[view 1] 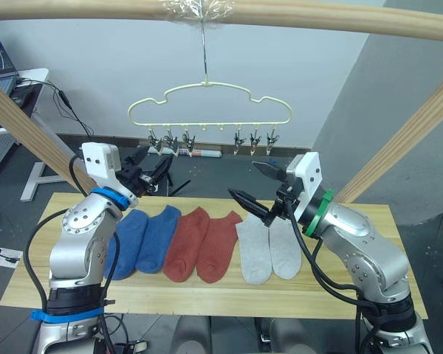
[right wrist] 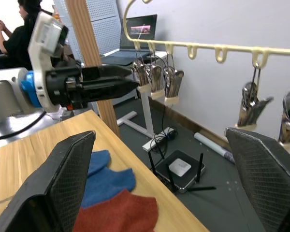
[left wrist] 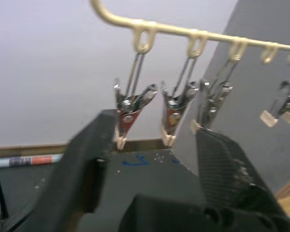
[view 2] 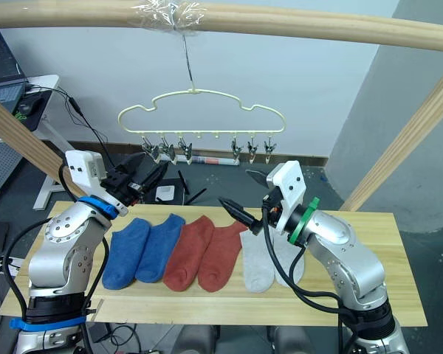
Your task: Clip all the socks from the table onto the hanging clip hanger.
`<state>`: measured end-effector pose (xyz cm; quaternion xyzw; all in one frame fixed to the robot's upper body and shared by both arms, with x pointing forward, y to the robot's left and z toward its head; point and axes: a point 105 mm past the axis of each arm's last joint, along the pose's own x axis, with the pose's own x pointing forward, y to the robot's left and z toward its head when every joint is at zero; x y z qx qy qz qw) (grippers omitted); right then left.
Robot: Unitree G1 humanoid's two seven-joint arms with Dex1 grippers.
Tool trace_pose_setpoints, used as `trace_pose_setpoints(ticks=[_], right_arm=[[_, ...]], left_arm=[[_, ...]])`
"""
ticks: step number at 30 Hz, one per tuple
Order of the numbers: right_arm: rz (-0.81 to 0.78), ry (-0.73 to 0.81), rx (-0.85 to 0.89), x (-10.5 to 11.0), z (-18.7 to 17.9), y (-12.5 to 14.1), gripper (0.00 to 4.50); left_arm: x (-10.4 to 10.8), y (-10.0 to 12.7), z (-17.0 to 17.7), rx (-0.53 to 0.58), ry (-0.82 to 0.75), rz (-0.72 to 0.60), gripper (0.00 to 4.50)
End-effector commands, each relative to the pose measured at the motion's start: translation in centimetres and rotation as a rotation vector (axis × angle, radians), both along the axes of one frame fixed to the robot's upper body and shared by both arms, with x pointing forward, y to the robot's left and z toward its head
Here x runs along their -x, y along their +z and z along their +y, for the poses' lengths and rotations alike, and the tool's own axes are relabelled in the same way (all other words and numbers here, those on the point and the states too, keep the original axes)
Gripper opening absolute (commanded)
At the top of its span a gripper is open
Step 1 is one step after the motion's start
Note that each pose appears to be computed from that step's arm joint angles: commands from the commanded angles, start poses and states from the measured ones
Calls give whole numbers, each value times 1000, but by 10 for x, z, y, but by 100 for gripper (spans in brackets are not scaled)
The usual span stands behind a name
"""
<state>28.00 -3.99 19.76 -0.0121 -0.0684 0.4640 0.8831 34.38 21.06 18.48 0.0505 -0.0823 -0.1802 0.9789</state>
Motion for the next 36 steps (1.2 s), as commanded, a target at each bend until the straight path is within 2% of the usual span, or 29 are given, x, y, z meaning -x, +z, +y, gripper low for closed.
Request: trace_pose_setpoints(ticks=[1,21,36], right_arm=[[-64,26,-26,8,3,19,450],[-126,135,-64,13,22,50,450],[-116,110,-66,13,18,48,450]], left_arm=[[4,15,4,-9,32,-59,271],[-20,30,-4,-6,89,-139,271],[-11,20,5,-2,100,-92,271]])
